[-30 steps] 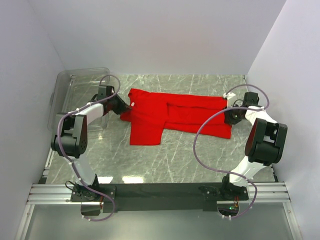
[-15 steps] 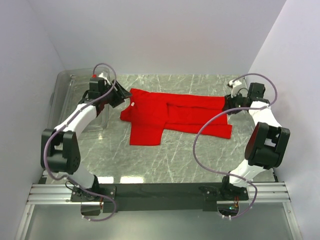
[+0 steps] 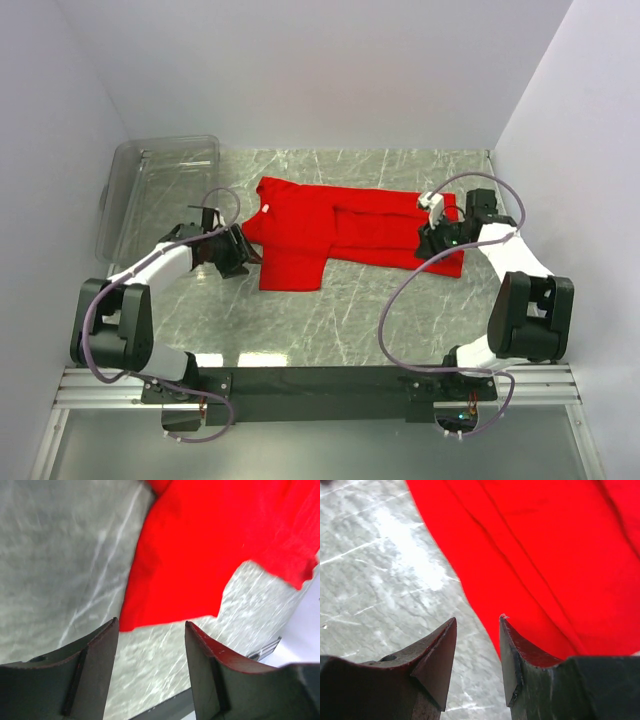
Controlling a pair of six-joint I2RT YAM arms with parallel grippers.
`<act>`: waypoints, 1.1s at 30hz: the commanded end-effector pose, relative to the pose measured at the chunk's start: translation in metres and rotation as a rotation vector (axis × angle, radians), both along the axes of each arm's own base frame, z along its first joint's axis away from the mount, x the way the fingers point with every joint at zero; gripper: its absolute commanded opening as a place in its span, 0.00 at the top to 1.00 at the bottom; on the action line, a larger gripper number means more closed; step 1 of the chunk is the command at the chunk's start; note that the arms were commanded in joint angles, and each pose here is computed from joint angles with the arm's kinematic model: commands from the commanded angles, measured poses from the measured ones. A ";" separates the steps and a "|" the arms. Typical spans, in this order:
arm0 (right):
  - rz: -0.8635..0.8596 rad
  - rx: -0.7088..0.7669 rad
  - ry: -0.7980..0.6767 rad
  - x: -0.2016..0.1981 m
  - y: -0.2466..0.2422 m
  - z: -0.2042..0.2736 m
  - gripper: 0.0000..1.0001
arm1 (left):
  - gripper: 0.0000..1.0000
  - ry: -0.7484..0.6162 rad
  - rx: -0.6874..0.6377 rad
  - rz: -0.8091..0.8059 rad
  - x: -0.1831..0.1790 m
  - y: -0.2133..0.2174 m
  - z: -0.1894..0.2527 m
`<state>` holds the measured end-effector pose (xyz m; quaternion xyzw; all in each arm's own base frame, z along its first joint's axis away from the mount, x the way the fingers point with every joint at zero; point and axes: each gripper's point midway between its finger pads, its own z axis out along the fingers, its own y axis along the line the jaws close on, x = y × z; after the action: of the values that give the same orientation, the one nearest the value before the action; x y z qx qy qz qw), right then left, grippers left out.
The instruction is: Fold and stack the t-shirts
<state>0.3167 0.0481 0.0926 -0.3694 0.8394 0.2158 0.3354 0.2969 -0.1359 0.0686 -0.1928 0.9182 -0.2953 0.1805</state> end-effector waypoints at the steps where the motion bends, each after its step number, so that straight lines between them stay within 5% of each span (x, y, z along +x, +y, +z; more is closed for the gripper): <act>1: 0.073 0.003 -0.053 -0.007 0.017 0.011 0.53 | 0.41 0.026 0.014 -0.043 -0.017 -0.007 -0.001; 17: 0.086 0.036 -0.066 -0.011 0.031 0.016 0.53 | 0.53 0.226 0.246 -0.068 -0.044 -0.016 -0.053; 25: 0.093 0.048 -0.072 -0.014 0.033 0.021 0.54 | 0.99 0.092 0.219 -0.044 -0.002 -0.034 -0.036; 33: 0.098 0.055 -0.086 -0.019 0.035 0.027 0.54 | 0.99 -0.176 0.050 -0.061 0.056 -0.064 0.060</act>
<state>0.3007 0.0787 0.1089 -0.4044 0.8104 0.2340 0.3535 0.3168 -0.1827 0.0650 -0.1545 0.9460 -0.2247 0.1754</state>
